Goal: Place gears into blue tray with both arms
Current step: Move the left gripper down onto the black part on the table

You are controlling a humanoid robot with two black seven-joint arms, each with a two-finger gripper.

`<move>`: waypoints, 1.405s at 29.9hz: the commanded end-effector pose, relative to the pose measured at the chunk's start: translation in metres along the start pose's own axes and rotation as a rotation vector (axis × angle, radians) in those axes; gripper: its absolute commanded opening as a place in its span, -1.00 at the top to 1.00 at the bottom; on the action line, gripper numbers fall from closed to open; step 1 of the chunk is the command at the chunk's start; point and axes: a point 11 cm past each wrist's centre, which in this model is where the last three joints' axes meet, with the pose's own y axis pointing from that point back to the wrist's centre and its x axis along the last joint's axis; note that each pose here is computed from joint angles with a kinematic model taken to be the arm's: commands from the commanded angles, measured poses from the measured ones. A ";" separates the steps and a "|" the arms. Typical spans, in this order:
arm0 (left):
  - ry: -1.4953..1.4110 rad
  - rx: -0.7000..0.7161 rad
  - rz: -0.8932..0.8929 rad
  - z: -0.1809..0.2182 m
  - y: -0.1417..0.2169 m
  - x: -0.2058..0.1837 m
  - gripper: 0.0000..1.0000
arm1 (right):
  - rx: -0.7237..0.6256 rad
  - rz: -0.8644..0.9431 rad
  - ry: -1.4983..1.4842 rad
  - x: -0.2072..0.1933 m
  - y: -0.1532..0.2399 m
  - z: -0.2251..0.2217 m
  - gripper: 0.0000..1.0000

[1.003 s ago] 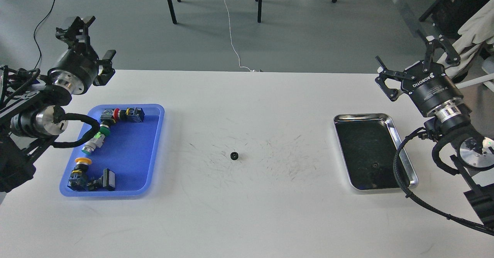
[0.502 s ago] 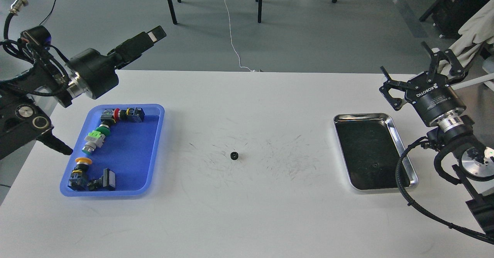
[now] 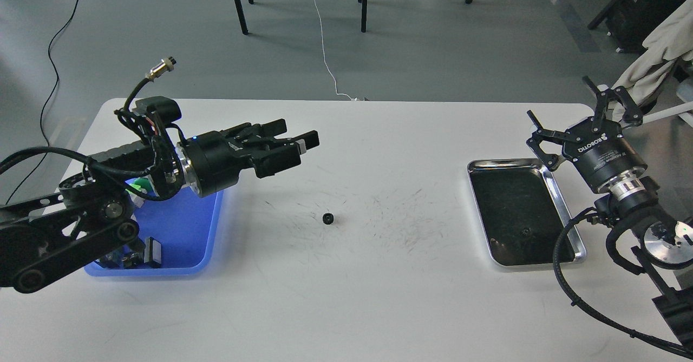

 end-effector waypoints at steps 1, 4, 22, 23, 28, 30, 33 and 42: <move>-0.054 0.070 -0.029 -0.018 0.003 -0.011 -0.96 | 0.005 0.007 0.001 0.002 0.001 -0.001 -0.96; -0.109 0.135 -0.062 -0.039 0.010 -0.027 -0.96 | 0.005 0.023 0.002 0.007 0.003 -0.002 -0.96; -0.244 0.109 -0.134 -0.028 -0.031 -0.140 -0.94 | 0.015 0.105 -0.009 0.031 0.011 0.002 -0.96; -0.239 0.109 -0.133 -0.027 -0.034 -0.142 -0.94 | 0.015 0.105 -0.009 0.031 0.011 0.002 -0.96; -0.216 0.104 -0.117 -0.019 -0.049 -0.148 -0.92 | 0.018 0.108 -0.007 0.033 0.010 0.000 -0.96; -0.205 0.116 -0.120 -0.018 -0.054 -0.153 -0.92 | 0.020 0.115 -0.005 0.035 0.010 -0.001 -0.96; -0.195 0.114 -0.127 -0.015 -0.060 -0.159 -0.91 | 0.018 0.124 -0.003 0.038 0.010 -0.001 -0.96; -0.182 0.140 -0.134 -0.019 -0.067 -0.170 -0.66 | 0.022 0.124 -0.003 0.037 0.010 -0.002 -0.96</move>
